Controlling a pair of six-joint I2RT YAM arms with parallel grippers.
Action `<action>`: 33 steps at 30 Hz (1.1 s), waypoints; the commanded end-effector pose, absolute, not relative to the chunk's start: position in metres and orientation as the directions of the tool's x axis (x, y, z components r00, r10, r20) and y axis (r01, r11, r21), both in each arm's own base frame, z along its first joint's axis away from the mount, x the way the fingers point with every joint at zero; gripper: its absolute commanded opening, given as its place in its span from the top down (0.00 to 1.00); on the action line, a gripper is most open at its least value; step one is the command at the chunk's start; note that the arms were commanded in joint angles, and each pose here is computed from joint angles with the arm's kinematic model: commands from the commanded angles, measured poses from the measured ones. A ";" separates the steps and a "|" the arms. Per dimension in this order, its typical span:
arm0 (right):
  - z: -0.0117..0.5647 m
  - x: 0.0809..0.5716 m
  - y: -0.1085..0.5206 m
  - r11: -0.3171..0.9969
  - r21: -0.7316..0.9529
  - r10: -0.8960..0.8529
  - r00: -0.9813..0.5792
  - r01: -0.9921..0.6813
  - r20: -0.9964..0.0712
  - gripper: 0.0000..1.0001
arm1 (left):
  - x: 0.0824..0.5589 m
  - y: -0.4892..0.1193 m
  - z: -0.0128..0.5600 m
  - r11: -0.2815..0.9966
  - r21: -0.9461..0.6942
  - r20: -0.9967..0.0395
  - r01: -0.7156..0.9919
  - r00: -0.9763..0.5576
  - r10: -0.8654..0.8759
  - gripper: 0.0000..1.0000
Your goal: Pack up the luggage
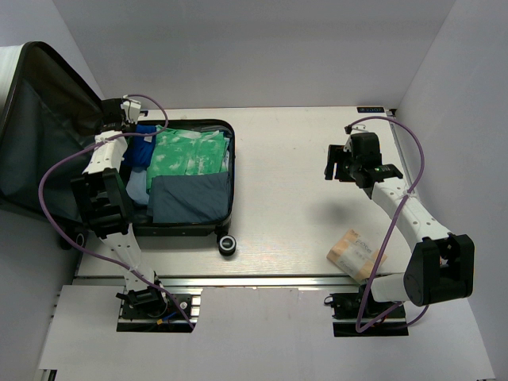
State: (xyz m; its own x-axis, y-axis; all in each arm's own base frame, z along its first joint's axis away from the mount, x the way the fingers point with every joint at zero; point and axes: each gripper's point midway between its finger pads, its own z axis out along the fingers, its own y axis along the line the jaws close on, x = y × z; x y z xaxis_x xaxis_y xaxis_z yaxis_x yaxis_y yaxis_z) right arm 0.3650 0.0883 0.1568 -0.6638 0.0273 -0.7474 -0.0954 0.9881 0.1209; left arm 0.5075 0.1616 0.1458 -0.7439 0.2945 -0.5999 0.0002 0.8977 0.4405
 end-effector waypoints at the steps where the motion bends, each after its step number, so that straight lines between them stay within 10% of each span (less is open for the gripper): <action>1: 0.177 0.371 0.086 0.990 0.113 0.039 -0.626 -0.079 -0.779 0.27 | 0.513 0.179 0.176 0.881 0.467 -0.651 -0.078 -0.704 0.283 1.00; 12: 0.179 0.370 0.083 0.992 0.106 0.038 -0.629 -0.072 -0.777 0.26 | 0.509 0.179 0.172 0.900 0.423 -0.660 -0.101 -0.716 0.229 0.87; 15: 0.183 0.369 0.084 0.991 0.109 0.042 -0.617 -0.072 -0.786 0.26 | 0.506 0.183 0.178 0.901 0.417 -0.669 -0.120 -0.712 0.215 0.58; 17: 0.184 0.370 0.084 0.991 0.111 0.042 -0.616 -0.074 -0.787 0.26 | 0.508 0.183 0.186 0.903 0.409 -0.679 -0.134 -0.705 0.203 0.17; 20: 0.188 0.370 0.085 0.990 0.118 0.045 -0.613 -0.079 -0.789 0.26 | 0.509 0.180 0.194 0.911 0.389 -0.690 -0.138 -0.699 0.188 0.02; 33: 0.183 0.363 0.083 0.989 0.136 0.074 -0.616 -0.054 -0.785 0.25 | 0.528 0.126 0.181 0.984 0.177 -0.743 -0.024 -0.659 0.118 0.02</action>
